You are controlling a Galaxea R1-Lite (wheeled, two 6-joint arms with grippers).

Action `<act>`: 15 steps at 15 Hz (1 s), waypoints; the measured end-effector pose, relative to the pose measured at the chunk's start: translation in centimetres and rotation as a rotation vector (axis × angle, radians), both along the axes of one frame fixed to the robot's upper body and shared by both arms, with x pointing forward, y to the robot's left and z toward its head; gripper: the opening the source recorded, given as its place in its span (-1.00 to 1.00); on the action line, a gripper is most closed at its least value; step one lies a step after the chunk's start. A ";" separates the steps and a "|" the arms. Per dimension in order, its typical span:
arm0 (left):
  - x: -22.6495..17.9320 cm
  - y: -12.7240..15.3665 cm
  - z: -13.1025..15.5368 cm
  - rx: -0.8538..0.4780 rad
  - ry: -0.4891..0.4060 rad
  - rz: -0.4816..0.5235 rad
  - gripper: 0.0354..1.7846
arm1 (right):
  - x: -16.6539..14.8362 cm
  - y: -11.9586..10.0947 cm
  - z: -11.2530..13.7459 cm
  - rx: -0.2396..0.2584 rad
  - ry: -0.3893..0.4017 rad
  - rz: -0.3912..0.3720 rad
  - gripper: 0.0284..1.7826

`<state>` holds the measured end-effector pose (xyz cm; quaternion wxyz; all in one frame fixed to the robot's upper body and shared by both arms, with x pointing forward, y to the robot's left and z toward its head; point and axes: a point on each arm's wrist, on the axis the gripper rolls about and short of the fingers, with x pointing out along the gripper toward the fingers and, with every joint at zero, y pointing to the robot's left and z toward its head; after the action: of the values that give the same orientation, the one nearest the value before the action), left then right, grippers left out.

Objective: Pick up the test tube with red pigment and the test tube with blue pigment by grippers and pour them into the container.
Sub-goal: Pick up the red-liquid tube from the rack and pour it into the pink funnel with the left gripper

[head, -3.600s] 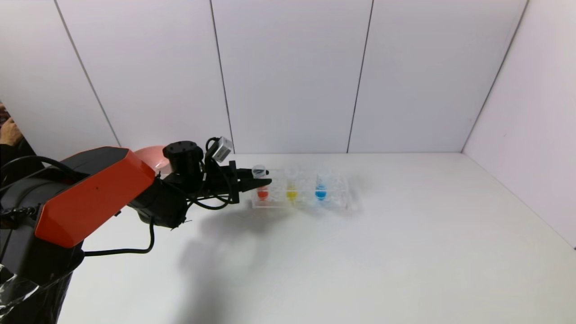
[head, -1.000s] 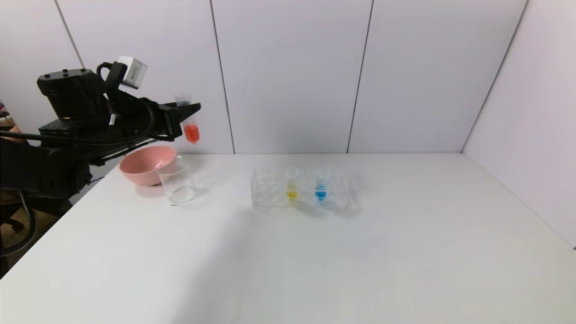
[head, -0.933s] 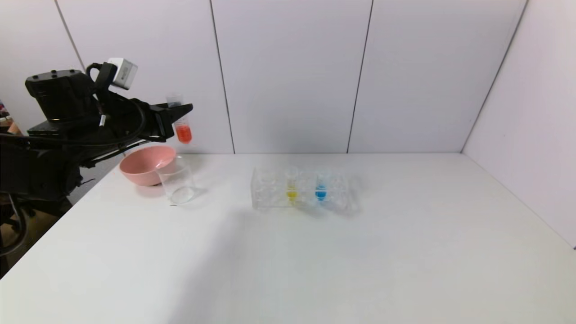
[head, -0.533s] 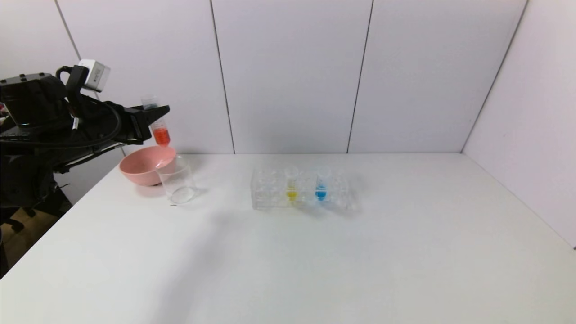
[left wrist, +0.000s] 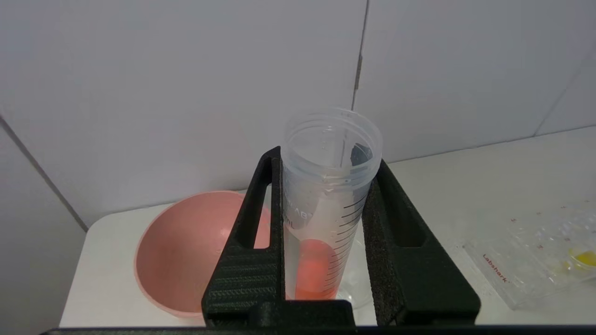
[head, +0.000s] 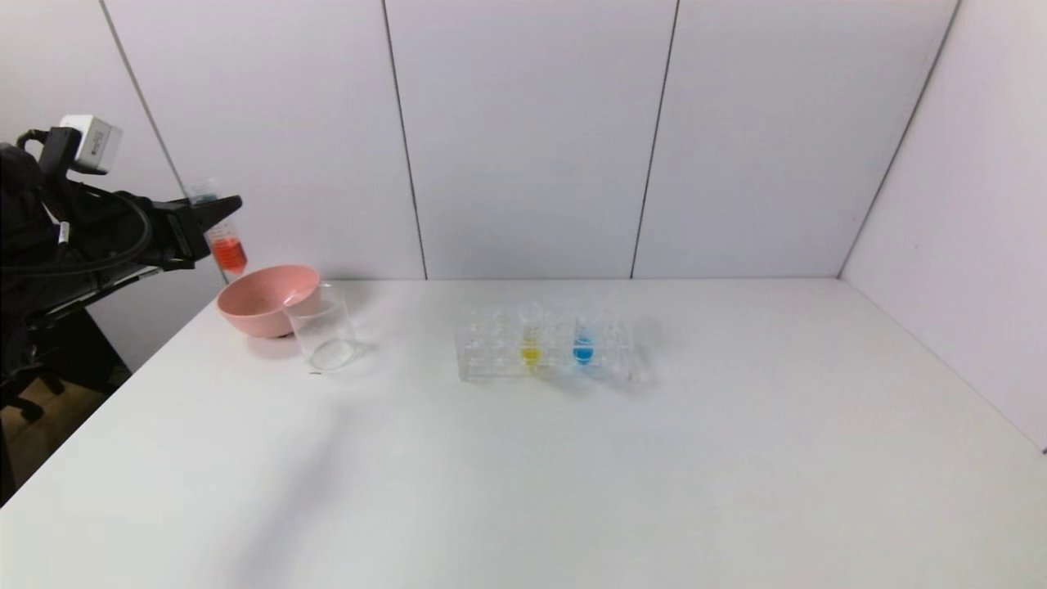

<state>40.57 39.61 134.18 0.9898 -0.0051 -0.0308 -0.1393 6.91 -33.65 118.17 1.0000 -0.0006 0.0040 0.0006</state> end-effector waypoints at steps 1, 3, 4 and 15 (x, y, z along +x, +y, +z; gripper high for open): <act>-0.1 0.4 0.0 -0.004 0.000 0.011 -0.46 | 0.0 0.0 0.0 0.000 0.000 0.000 0.99; -0.3 0.9 0.0 -0.011 0.003 0.027 -0.46 | 0.0 0.0 0.0 0.000 0.000 0.000 0.99; -0.3 1.0 0.0 -0.010 0.004 0.032 -0.46 | 0.0 0.0 0.0 0.000 0.000 0.000 0.99; -0.9 1.1 0.3 -0.010 -0.005 0.044 -0.46 | 0.0 0.0 0.0 0.000 0.000 0.000 0.99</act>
<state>39.64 40.72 134.48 0.9925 -0.0090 -0.0339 -0.1172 6.91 -33.65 118.16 1.0000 -0.0006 0.0043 0.0004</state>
